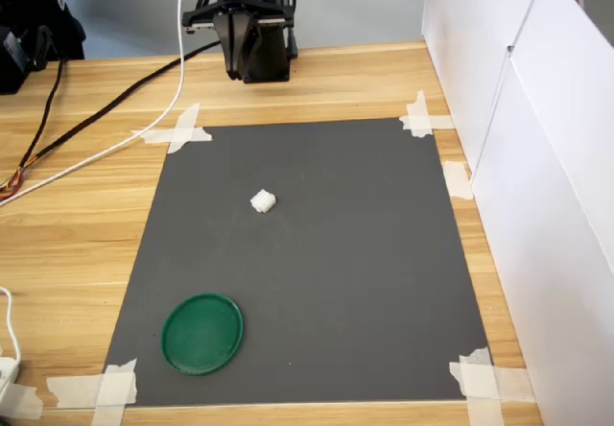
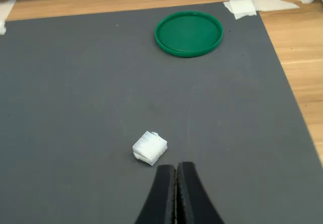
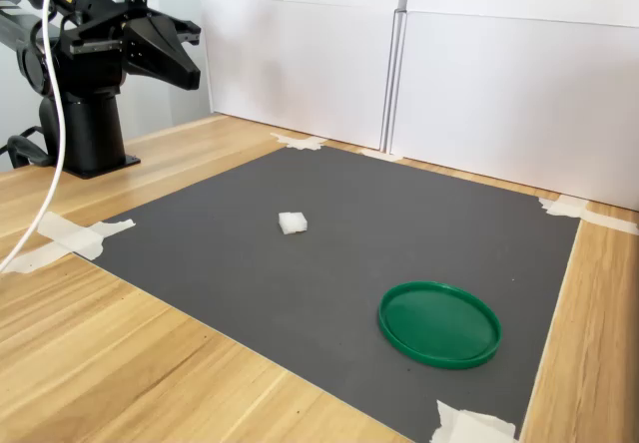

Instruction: Grasp a white terminal and put it in the green lid.

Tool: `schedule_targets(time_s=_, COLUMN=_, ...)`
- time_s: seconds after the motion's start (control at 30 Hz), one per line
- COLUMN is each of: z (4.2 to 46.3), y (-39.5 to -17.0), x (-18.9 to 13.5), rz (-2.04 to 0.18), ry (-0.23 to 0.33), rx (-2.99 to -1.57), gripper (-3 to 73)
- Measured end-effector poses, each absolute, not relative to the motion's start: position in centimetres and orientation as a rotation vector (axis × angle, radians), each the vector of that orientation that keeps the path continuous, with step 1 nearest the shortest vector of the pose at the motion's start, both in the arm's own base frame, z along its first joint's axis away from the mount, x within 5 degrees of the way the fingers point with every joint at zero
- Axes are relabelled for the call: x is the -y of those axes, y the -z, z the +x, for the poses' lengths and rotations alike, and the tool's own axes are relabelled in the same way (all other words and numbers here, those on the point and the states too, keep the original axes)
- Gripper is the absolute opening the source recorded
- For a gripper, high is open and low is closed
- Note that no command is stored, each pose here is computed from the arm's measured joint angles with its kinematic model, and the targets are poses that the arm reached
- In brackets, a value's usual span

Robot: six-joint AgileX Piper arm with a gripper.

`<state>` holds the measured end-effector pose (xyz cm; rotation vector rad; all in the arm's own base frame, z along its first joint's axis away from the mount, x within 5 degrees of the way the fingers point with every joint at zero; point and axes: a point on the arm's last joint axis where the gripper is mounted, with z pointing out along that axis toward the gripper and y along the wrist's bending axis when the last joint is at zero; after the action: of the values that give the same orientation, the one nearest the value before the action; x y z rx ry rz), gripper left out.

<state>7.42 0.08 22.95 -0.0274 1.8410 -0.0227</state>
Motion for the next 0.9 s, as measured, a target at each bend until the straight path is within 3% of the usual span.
schedule_targets(time_s=0.3, z=11.3, y=-28.3, x=-0.2, rz=-0.136, ry=0.008, rx=-2.123, gripper=-2.1)
schedule_targets(time_s=0.47, z=14.0, y=-30.6, x=-0.2, rz=-0.268, ry=0.045, rx=-2.201, gripper=-2.1)
schedule_targets(time_s=0.7, z=17.4, y=-31.5, x=-0.2, rz=-0.622, ry=0.102, rx=-2.339, gripper=-2.1)
schedule_targets(time_s=0.9, z=19.9, y=-32.2, x=-0.4, rz=-0.885, ry=0.075, rx=-2.373, gripper=-2.1)
